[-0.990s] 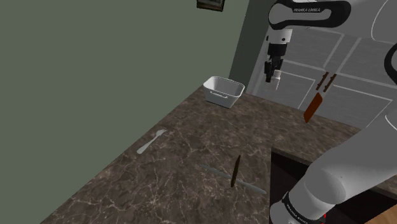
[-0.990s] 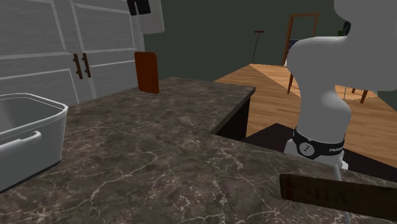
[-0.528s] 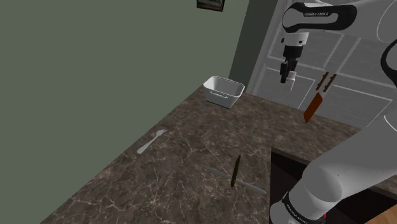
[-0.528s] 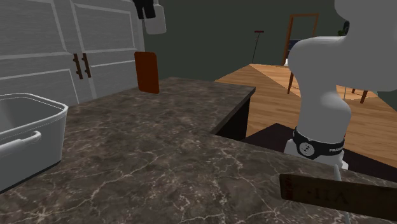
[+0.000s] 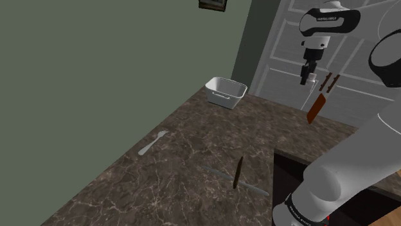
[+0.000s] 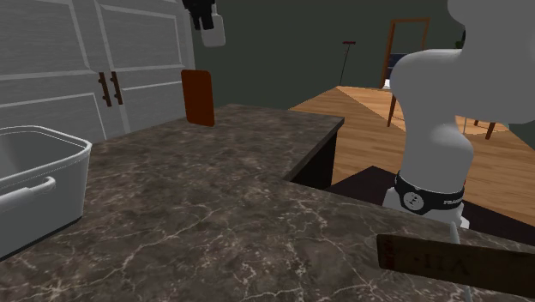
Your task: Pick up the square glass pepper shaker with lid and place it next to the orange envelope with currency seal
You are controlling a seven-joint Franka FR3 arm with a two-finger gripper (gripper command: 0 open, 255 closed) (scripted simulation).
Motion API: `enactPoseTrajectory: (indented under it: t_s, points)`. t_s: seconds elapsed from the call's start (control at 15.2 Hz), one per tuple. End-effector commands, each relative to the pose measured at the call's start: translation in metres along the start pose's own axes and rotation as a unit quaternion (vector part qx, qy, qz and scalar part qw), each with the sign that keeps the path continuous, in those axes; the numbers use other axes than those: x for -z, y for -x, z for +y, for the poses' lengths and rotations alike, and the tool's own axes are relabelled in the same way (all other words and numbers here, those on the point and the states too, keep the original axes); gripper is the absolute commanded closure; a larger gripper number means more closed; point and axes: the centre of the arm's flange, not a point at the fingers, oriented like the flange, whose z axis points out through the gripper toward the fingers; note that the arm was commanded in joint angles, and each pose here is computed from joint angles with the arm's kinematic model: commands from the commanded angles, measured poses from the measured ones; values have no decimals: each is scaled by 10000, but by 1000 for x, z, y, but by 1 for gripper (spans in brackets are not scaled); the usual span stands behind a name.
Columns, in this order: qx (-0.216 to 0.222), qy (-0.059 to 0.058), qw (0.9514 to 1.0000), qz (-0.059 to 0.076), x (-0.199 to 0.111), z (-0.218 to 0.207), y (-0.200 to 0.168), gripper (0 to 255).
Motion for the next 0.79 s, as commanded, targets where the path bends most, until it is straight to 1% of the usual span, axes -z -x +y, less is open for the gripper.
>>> enactPoseTrajectory:
  t_s: [0.0,0.73]
  points:
    - [8,3,10000,-1,-4,23,14,255]
    - [8,3,10000,-1,-22,151,81,255]
